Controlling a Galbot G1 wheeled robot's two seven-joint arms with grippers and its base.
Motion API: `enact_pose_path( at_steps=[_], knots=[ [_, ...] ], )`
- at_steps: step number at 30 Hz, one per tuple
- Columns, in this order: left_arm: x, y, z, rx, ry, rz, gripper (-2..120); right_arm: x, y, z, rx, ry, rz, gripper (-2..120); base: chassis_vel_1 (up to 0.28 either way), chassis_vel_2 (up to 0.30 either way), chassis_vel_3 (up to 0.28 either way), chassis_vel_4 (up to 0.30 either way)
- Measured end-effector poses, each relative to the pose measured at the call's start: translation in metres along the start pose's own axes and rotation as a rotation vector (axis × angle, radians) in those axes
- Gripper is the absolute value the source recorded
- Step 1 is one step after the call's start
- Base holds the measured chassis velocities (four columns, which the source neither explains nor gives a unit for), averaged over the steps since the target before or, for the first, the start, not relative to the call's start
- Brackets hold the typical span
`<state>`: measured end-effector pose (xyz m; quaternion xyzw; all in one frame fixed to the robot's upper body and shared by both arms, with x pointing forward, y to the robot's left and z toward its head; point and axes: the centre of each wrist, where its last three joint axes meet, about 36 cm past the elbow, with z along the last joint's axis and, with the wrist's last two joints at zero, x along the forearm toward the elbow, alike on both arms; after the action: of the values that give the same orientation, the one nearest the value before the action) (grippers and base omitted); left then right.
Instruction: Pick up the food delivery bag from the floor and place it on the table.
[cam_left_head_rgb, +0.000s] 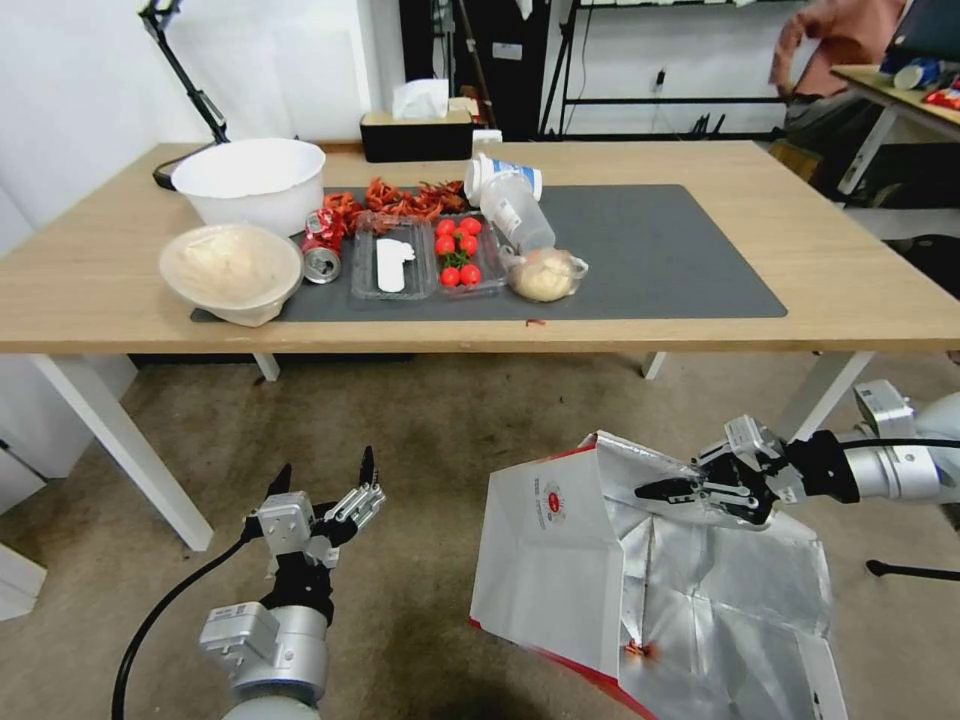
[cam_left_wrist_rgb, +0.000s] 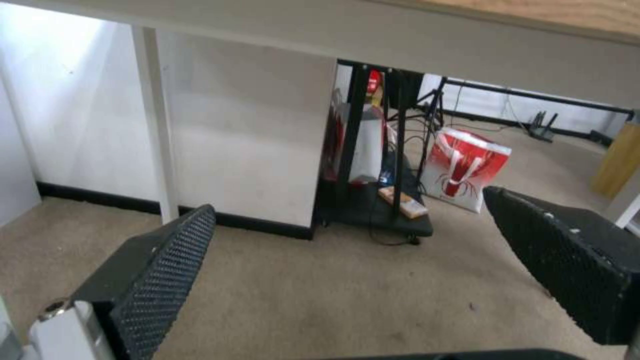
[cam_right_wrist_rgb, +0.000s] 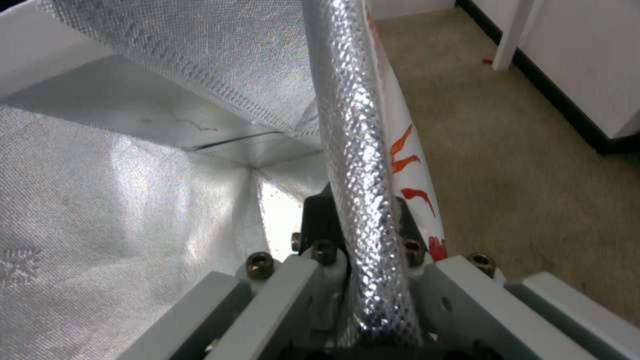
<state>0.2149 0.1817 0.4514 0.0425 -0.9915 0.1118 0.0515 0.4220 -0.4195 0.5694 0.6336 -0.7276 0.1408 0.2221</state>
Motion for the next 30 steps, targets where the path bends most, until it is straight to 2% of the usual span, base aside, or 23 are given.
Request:
enact_pose_path(
  at_steps=[30],
  knots=[
    [0.0008,0.0005,-0.003,-0.003,-0.009,0.001,100,-0.003,0.0013,0.0018,0.0,-0.002,-0.005,0,0.0,0.0,0.0,0.0]
  ],
)
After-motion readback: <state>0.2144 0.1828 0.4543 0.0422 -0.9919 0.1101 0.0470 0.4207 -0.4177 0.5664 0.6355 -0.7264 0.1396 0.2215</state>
